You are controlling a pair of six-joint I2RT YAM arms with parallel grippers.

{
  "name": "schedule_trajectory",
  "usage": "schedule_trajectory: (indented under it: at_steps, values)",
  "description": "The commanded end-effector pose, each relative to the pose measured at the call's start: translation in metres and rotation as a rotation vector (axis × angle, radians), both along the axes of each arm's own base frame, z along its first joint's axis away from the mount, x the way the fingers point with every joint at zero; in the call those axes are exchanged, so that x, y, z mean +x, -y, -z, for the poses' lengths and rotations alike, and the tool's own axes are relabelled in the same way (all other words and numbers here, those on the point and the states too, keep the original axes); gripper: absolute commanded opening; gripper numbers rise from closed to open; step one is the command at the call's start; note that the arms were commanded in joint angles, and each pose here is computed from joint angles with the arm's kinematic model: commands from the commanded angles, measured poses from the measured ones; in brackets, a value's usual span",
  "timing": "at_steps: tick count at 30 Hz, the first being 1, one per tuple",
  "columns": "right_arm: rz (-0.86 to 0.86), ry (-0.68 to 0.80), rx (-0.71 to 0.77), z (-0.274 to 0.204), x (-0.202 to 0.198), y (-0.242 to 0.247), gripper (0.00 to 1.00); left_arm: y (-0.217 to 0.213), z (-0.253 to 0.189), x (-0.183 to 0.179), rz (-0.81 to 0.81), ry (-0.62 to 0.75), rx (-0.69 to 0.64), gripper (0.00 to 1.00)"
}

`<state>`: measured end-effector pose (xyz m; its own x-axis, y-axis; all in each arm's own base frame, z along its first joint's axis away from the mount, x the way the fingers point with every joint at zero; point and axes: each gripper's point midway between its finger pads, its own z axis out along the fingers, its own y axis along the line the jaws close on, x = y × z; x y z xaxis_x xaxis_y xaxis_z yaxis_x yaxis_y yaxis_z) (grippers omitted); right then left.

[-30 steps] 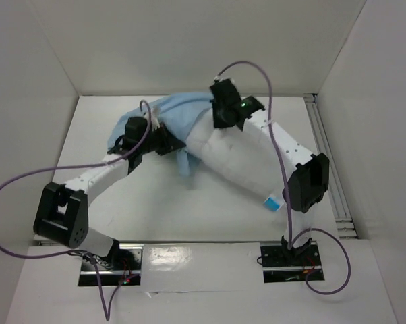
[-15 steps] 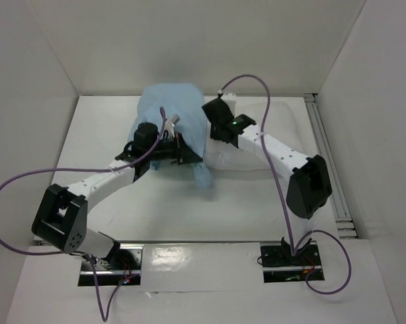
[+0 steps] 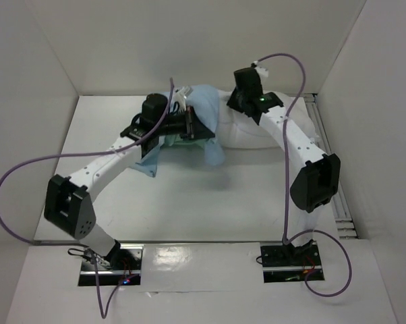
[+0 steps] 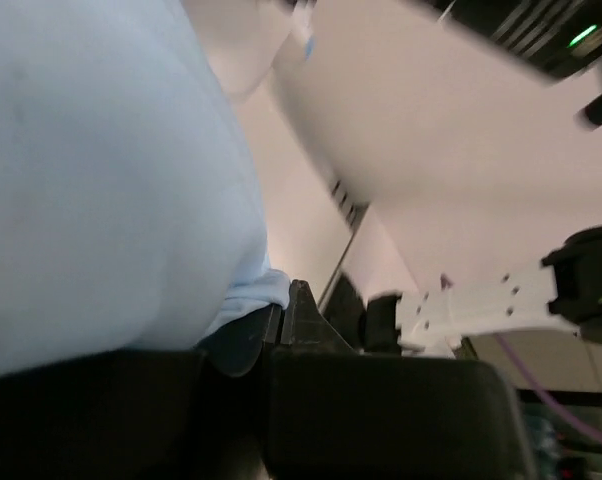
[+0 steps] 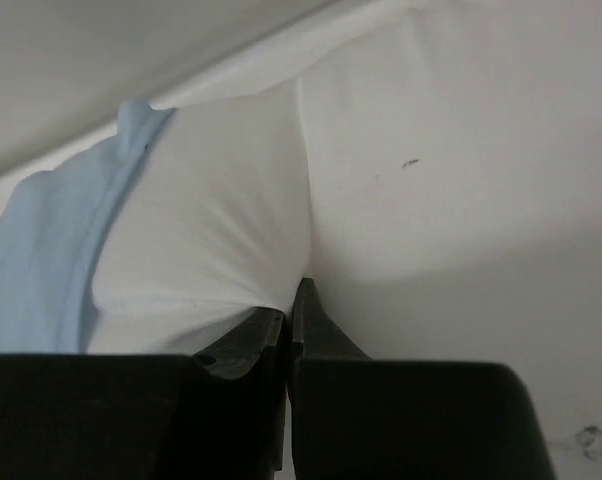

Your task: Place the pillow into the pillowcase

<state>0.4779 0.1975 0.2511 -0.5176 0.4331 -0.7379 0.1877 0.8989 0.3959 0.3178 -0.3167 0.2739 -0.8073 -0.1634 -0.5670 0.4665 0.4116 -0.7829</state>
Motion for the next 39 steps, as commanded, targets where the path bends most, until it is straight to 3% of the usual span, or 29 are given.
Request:
schedule_trajectory:
  at_steps: [1,3,6,7,9,12,15,16,17,19,21,22,23,24,25,27,29,31,32,33,34,39]
  values:
    - [0.115,0.336,0.164,-0.143,0.006,0.034,0.00,0.023,-0.053,0.020,0.105,0.134,-0.068,0.00]
    - [0.109,0.391,0.174,-0.171,-0.013,0.033,0.00,0.032,-0.072,0.032,0.111,0.173,-0.102,0.00]
    - [0.058,0.384,0.172,-0.161,-0.046,0.008,0.00,0.035,-0.071,0.030,0.145,0.155,-0.111,0.00]
    - [0.017,0.334,0.151,-0.133,-0.055,-0.008,0.00,0.033,-0.066,0.022,0.164,0.140,-0.110,0.00]
    - [-0.031,0.281,0.155,-0.109,-0.070,-0.027,0.00,0.026,-0.041,0.010,0.166,0.099,-0.080,0.00]
    - [-0.144,0.141,0.133,-0.040,-0.103,-0.077,0.00,-0.001,0.033,-0.027,0.132,-0.038,0.030,0.00]
    - [-0.232,-0.010,0.112,0.029,-0.128,-0.119,0.00,-0.032,0.100,-0.080,0.126,-0.190,0.104,0.00]
    - [-0.250,-0.036,0.100,0.041,-0.132,-0.125,0.00,-0.039,0.104,-0.085,0.103,-0.190,0.131,0.02]
    - [-0.270,-0.053,0.095,0.048,-0.136,-0.131,0.00,-0.047,0.093,-0.091,0.092,-0.134,0.151,0.26]
    - [-0.305,-0.032,0.108,0.043,-0.133,-0.140,0.02,-0.068,0.096,-0.098,0.025,-0.147,0.260,0.69]
    - [-0.353,0.004,0.107,0.028,-0.134,-0.143,0.40,-0.089,0.082,-0.105,-0.023,-0.107,0.358,1.00]
    - [-0.375,0.048,0.106,0.012,-0.130,-0.142,0.71,-0.096,0.059,-0.092,-0.066,-0.010,0.392,1.00]
    - [-0.373,0.057,0.098,0.008,-0.126,-0.139,0.72,-0.101,0.047,-0.089,-0.087,0.022,0.410,1.00]
    - [-0.380,0.062,0.089,0.002,-0.126,-0.138,0.84,-0.105,0.038,-0.086,-0.106,0.045,0.430,0.97]
    - [-0.382,0.060,0.081,-0.014,-0.124,-0.132,0.87,-0.112,0.017,-0.077,-0.152,0.088,0.441,0.76]
    - [-0.357,0.060,0.037,-0.027,-0.120,-0.118,0.89,-0.115,-0.003,-0.067,-0.190,0.133,0.437,0.45]
    - [-0.328,0.073,0.000,-0.046,-0.123,-0.100,0.93,-0.115,-0.022,-0.047,-0.242,0.168,0.445,0.24]
    - [-0.261,0.108,-0.010,-0.066,-0.125,-0.072,0.95,-0.116,-0.038,-0.027,-0.304,0.186,0.460,0.32]
    - [-0.228,0.090,-0.032,-0.062,-0.125,-0.055,0.96,-0.118,-0.023,-0.005,-0.358,0.142,0.521,0.64]
    - [-0.196,0.094,-0.040,-0.064,-0.125,-0.041,0.98,-0.119,-0.021,0.005,-0.378,0.132,0.546,0.78]
    - [-0.167,0.115,-0.035,-0.075,-0.131,-0.024,0.99,-0.115,-0.017,0.011,-0.387,0.127,0.581,0.84]
    - [0.068,-0.039,-0.068,-0.032,-0.144,0.080,1.00,-0.106,-0.011,0.052,-0.511,0.179,0.780,0.91]
